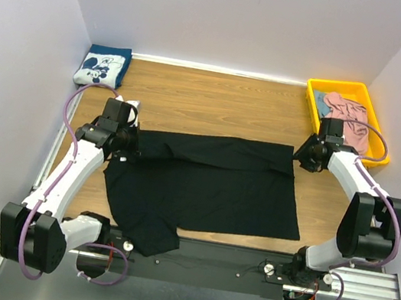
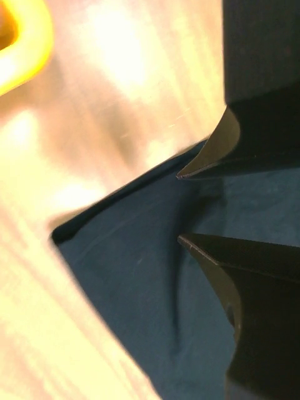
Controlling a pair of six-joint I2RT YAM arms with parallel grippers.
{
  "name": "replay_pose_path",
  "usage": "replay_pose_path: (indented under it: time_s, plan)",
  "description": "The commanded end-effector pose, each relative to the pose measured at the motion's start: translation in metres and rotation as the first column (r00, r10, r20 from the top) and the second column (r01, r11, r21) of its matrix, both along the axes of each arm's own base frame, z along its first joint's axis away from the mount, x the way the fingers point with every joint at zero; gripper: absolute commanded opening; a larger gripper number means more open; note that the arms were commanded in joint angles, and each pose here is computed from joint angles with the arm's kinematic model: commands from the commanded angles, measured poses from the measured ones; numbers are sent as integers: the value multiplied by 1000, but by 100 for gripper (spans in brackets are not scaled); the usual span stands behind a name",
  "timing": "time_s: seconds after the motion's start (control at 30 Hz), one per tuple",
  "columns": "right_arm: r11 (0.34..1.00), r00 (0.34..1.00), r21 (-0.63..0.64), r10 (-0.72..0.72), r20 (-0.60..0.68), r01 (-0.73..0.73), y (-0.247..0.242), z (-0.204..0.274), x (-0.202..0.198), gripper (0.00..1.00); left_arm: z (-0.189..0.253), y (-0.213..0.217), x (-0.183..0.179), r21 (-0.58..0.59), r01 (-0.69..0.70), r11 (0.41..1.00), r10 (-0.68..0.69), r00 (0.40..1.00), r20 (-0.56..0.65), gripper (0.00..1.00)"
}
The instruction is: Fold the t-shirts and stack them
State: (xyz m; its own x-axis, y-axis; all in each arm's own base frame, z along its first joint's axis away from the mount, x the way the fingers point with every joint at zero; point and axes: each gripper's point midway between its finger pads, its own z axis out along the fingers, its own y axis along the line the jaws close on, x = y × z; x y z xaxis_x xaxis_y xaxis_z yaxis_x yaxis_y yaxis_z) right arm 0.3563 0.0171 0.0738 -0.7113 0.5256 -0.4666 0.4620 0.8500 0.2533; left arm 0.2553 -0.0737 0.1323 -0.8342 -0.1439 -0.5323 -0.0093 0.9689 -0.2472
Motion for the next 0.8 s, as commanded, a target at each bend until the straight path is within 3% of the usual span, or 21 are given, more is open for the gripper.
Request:
replay_pose_path:
  time_s: [0.0, 0.27, 0.47, 0.5, 0.6, 0.63, 0.7, 0.77]
  plan:
    - [999, 993, -8, 40, 108, -39, -5, 4, 31, 45, 0, -2, -2, -9, 11, 1000, -11, 1000, 9, 0]
    - [992, 969, -32, 128, 211, -124, -6, 1, 79, 40, -15, -1, -9, -5, 11, 1000, -11, 1000, -28, 0]
    - [983, 962, 8, 179, 204, -184, 3, -16, 82, 40, -41, -12, -32, -61, 61, 996, -68, 991, -114, 2]
    - [982, 963, 10, 184, 199, -190, 4, -19, 80, 40, -43, -14, -34, -75, 67, 995, -76, 990, -120, 5]
    - [979, 962, 18, 198, 190, -205, 6, -24, 77, 40, -42, -20, -38, -102, 86, 991, -99, 986, -132, 32]
    - [978, 961, 19, 202, 187, -209, 6, -26, 77, 40, -40, -21, -36, -109, 94, 990, -107, 987, -124, 47]
    - [976, 961, 31, 209, 180, -218, 9, -31, 77, 40, -18, -18, -18, -88, 64, 994, -69, 997, -47, 65]
    - [976, 961, 31, 209, 181, -218, 9, -30, 78, 40, -5, -10, -3, -53, 24, 998, -23, 1000, 17, 69]
